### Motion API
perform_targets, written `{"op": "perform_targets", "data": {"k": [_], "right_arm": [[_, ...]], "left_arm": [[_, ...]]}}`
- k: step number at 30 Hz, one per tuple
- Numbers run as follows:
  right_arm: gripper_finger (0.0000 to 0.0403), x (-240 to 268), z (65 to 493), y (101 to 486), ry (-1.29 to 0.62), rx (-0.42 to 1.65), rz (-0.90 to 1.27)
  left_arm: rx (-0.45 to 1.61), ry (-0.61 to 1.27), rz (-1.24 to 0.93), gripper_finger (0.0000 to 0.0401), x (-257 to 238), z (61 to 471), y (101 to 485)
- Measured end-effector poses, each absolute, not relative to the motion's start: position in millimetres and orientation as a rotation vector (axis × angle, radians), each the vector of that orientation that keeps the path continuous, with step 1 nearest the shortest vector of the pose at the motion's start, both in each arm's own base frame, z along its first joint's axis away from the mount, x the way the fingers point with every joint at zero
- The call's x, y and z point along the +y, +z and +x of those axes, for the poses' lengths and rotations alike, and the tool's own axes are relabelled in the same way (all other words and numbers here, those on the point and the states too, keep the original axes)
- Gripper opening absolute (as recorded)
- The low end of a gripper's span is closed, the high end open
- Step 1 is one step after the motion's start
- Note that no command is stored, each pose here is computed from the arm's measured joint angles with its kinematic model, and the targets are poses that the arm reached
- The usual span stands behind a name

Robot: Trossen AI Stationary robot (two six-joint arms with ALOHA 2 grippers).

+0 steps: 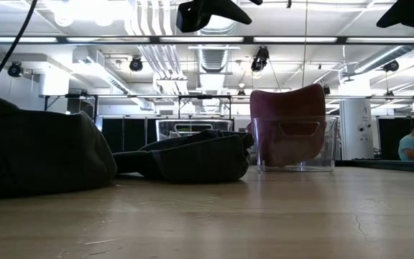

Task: Pick & Place hat
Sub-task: Put the red cap into the right transparent bin

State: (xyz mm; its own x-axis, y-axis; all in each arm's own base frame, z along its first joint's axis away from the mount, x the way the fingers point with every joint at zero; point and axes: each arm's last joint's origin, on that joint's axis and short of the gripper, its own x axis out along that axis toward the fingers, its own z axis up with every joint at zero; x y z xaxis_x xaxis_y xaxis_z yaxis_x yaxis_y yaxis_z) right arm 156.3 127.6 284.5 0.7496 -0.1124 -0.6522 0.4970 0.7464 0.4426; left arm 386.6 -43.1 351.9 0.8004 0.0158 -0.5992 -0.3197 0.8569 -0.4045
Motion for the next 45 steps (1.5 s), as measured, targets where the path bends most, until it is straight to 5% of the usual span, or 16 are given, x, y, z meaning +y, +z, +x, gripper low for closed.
{"op": "perform_targets", "data": {"k": [17, 24, 36, 45], "right_arm": [[0.0199, 128, 156, 285, -0.361, 0.641, 0.648], [0.0199, 126, 157, 286, -0.392, 0.580, 0.602], [0.0199, 123, 162, 288, -0.477, 0.459, 0.719], [0.0199, 107, 157, 283, -0.640, 0.449, 0.851]], "left_arm": [[0.552, 0.310, -0.550, 0.0138, -39, 388, 354], [0.567, 0.316, -0.392, 0.0138, -9, 400, 344], [0.599, 0.115, -0.044, 0.0138, 74, 412, 327], [0.582, -0.004, -0.091, 0.0138, 96, 408, 326]]}}
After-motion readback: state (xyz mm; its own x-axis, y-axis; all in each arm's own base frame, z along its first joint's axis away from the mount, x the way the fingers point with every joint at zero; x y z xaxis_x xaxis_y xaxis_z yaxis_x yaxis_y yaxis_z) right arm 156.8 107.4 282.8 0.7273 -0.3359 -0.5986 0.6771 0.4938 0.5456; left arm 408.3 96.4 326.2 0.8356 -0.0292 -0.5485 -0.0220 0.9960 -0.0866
